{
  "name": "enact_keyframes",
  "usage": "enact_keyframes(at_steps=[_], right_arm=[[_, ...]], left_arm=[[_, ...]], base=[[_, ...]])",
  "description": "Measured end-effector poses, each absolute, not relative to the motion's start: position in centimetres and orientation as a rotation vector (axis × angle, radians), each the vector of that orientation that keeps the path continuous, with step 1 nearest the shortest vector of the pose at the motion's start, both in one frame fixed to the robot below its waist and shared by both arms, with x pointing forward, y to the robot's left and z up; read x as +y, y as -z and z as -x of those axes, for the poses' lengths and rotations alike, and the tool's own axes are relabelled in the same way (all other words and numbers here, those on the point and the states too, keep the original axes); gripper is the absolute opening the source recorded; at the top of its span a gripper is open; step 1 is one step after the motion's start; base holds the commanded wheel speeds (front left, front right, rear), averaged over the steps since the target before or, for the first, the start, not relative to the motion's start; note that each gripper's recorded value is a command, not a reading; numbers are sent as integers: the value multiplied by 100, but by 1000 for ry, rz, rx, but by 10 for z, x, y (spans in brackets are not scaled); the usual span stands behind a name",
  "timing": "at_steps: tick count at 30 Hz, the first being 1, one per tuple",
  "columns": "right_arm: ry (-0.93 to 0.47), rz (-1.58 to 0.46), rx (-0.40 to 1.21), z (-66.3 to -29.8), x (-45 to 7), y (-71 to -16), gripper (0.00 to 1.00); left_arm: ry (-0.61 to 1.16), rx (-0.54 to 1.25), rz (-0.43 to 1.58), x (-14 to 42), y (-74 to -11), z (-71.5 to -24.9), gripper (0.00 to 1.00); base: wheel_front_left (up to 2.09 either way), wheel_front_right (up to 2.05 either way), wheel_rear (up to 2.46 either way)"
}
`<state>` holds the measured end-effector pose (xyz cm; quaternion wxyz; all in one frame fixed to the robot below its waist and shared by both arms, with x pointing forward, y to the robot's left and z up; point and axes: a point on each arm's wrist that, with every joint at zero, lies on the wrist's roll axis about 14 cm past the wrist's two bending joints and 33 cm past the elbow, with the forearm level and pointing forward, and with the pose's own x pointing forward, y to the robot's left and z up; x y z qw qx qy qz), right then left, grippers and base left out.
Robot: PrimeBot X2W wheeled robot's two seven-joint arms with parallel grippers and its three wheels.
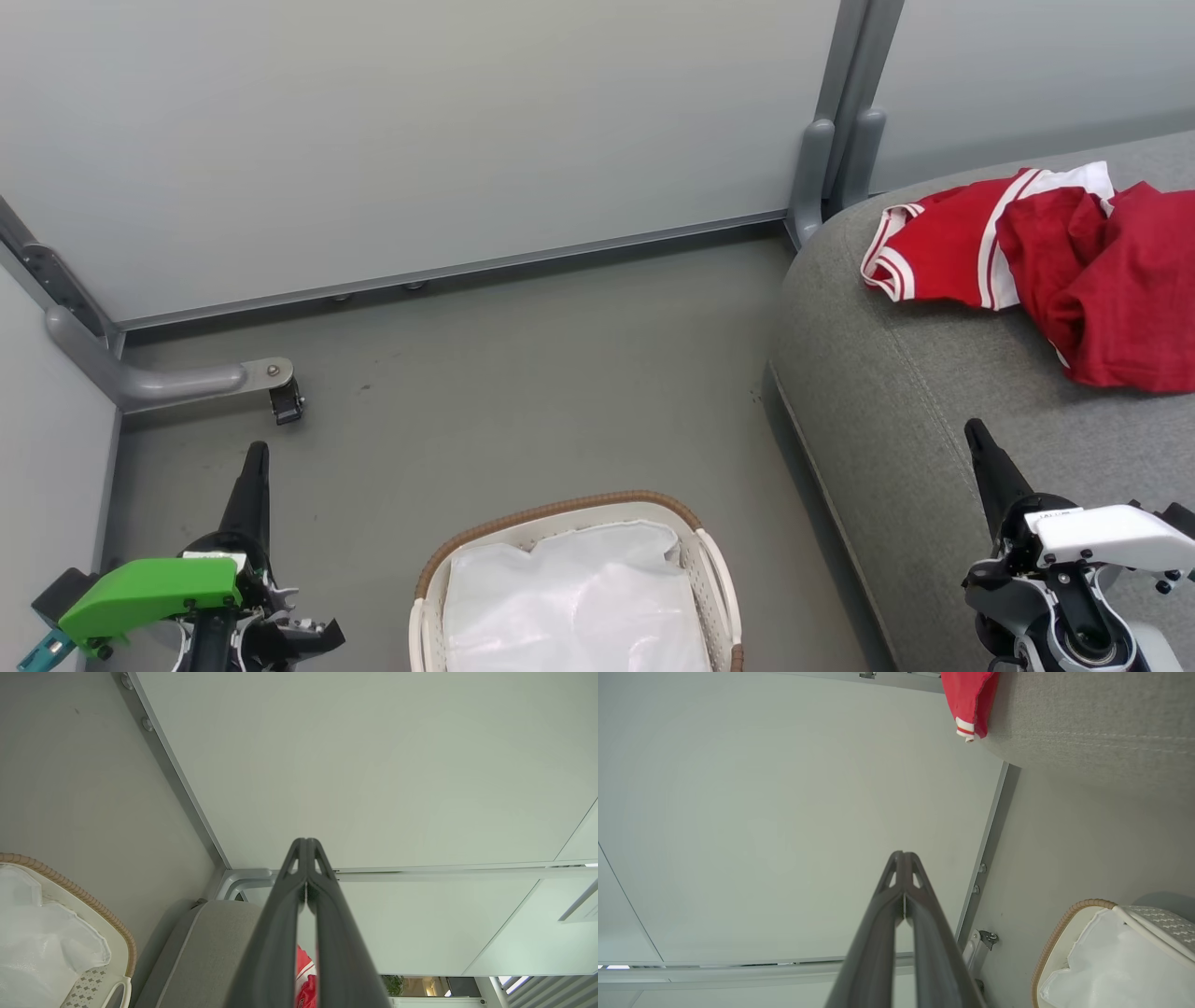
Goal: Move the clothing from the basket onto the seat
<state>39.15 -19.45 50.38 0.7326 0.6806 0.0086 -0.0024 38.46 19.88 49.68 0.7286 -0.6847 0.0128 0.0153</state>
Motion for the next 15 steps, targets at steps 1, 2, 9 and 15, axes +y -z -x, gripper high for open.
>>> enact_keyframes(at_steps=[1, 2, 9, 15], right_arm=[[5, -1505, 17, -391, -195, -504, 0], [5, -1510, 15, -391, -195, -504, 0], [1, -1556, 6, -390, -198, -507, 0], [-2, -1576, 1, -390, -199, -508, 0]], left_arm=[[-32, 27, 1515, 199, -497, -385, 0], [-31, 28, 1519, 199, -497, -385, 0], [-17, 16, 1556, 199, -501, -386, 0], [-8, 11, 1577, 199, -504, -388, 0]], base=[[0, 0, 0], [0, 0, 0], [0, 0, 0], [0, 0, 0]])
